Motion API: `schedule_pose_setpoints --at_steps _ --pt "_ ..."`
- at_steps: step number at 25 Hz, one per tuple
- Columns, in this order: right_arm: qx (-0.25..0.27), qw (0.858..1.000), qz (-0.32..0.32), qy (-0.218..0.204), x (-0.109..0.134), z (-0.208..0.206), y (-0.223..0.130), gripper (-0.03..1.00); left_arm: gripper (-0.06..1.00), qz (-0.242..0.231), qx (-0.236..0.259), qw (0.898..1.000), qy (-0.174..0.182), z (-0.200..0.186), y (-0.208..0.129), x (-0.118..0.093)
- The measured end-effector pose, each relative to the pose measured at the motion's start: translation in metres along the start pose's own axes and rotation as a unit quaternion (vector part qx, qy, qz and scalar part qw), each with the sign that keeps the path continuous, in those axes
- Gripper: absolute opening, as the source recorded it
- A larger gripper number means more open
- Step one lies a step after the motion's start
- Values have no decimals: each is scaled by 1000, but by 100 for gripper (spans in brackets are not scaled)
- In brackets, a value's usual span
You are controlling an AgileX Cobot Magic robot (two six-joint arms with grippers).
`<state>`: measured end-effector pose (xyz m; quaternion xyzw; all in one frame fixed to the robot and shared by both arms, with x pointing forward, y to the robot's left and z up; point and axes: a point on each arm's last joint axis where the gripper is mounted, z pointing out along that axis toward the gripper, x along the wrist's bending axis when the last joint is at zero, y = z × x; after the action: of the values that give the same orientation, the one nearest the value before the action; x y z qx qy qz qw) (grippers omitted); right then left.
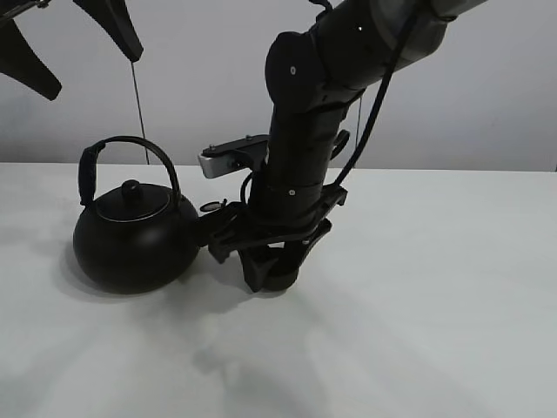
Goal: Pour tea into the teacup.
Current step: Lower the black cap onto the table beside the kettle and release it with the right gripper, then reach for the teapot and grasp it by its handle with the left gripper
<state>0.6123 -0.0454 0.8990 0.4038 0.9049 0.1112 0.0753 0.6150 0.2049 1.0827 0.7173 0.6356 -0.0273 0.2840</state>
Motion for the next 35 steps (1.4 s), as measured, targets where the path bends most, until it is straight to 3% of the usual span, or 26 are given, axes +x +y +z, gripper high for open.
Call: schedule_pose_setpoints --at_steps 7,11,20,24,28,33,35 --pt "7 1000 8 0 0 3 -1 39 70 0 0 1000 0 0 0 0" --pt "14 1000 10 2 0 1 -1 53 70 0 0 1000 0 0 0 0" --pt "19 1000 23 6 -7 -57 1 61 70 0 0 1000 0 0 0 0" --pt "41 997 68 -6 -46 -80 -12 63 70 0 0 1000 0 0 0 0" --pt "57 989 136 -35 -110 -98 -37 63 70 0 0 1000 0 0 0 0" --pt "90 965 238 -65 -188 -128 -90 63 70 0 0 1000 0 0 0 0" --pt "89 956 269 -75 -206 -144 -107 63 70 0 0 1000 0 0 0 0"
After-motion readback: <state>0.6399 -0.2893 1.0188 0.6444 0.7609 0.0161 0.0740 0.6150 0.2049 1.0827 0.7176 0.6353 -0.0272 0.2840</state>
